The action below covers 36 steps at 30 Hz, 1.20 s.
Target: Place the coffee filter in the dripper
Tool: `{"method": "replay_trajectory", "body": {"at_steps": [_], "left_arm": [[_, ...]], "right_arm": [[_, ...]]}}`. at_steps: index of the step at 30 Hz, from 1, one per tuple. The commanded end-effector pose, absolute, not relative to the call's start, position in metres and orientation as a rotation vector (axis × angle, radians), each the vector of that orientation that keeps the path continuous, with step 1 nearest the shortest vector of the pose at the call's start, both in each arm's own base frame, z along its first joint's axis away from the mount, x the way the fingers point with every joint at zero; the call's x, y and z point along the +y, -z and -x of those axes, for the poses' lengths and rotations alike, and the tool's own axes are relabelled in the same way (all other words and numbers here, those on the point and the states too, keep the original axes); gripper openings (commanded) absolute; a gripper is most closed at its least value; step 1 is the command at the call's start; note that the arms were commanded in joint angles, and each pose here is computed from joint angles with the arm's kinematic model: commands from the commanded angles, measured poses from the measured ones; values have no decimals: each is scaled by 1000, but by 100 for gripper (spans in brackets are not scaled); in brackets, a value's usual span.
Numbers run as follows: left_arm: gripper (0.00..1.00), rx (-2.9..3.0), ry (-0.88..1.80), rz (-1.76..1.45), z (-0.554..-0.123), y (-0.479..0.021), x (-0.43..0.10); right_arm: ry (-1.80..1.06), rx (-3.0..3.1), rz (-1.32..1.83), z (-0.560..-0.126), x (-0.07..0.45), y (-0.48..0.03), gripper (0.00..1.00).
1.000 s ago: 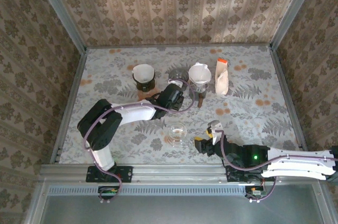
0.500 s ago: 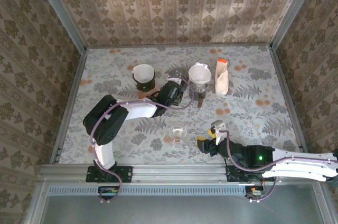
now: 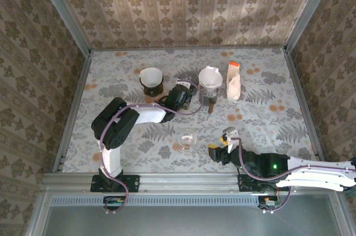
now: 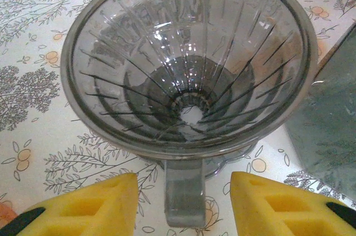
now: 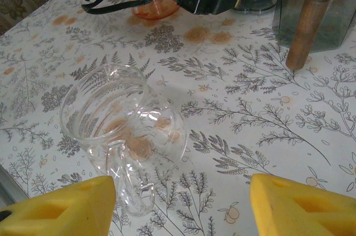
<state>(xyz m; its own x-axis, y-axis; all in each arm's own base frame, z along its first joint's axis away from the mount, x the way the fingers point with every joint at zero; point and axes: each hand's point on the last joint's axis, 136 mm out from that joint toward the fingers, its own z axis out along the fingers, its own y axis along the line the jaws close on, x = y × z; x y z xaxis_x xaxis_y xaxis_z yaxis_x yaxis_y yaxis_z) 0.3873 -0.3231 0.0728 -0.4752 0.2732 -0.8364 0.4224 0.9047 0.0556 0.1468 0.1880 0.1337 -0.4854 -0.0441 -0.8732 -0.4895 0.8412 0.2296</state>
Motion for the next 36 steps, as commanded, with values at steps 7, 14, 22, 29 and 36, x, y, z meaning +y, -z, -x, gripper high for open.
{"method": "replay_trajectory", "body": {"at_steps": [7, 14, 22, 29, 36], "left_arm": [[36, 2029, 206, -526, -401, -82, -335], [26, 2020, 198, -533, -400, -84, -335], [18, 2007, 191, -550, -393, -89, -338], [14, 2012, 190, -532, -385, -97, -336], [5, 2019, 172, -477, -381, -108, -327]], "right_arm": [[-522, 2054, 408, -145, 181, -118, 67], [-520, 2058, 406, -145, 180, -115, 67], [-517, 2061, 402, -145, 179, -115, 67], [-516, 2057, 398, -145, 178, -117, 67], [-526, 2045, 400, -145, 180, -121, 67]]}}
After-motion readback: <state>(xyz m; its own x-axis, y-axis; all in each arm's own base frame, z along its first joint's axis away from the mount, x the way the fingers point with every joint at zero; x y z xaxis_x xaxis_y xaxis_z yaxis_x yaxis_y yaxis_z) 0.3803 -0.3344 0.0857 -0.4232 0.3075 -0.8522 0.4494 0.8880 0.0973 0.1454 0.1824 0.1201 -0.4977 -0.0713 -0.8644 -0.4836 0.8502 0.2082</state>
